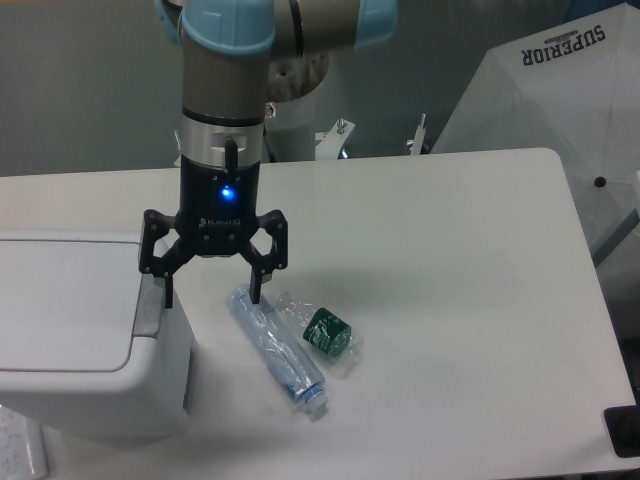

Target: Open the trash can

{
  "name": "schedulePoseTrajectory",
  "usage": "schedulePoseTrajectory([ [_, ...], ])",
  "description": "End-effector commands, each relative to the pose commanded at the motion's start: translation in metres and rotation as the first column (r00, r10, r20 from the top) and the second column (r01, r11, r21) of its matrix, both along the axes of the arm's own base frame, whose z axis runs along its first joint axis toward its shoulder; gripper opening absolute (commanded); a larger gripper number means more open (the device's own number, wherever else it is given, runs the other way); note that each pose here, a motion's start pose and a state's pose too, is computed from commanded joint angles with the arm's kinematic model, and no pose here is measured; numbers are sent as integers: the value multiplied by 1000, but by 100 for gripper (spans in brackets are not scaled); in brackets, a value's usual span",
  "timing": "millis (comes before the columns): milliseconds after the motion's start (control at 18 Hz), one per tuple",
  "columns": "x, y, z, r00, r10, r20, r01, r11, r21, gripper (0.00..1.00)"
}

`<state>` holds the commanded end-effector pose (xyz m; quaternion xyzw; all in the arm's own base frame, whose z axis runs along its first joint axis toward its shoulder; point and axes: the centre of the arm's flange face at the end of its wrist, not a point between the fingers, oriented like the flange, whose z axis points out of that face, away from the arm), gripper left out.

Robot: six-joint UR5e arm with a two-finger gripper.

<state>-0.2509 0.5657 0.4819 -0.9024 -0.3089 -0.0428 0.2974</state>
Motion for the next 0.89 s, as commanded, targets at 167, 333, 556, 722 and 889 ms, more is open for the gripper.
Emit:
schedulePoseTrajectory([
  [167,2,5,-6,1000,-9,5,9,1000,-7,100],
  [333,2,6,-8,1000,-10,7,11,1000,-10,100],
  [556,8,9,-10,1000,-21,9,21,1000,-12,100],
  [722,8,9,-11,1000,-21,10,21,1000,-13,100],
  [889,10,9,-11,1000,-24,10,24,1000,-15,100],
])
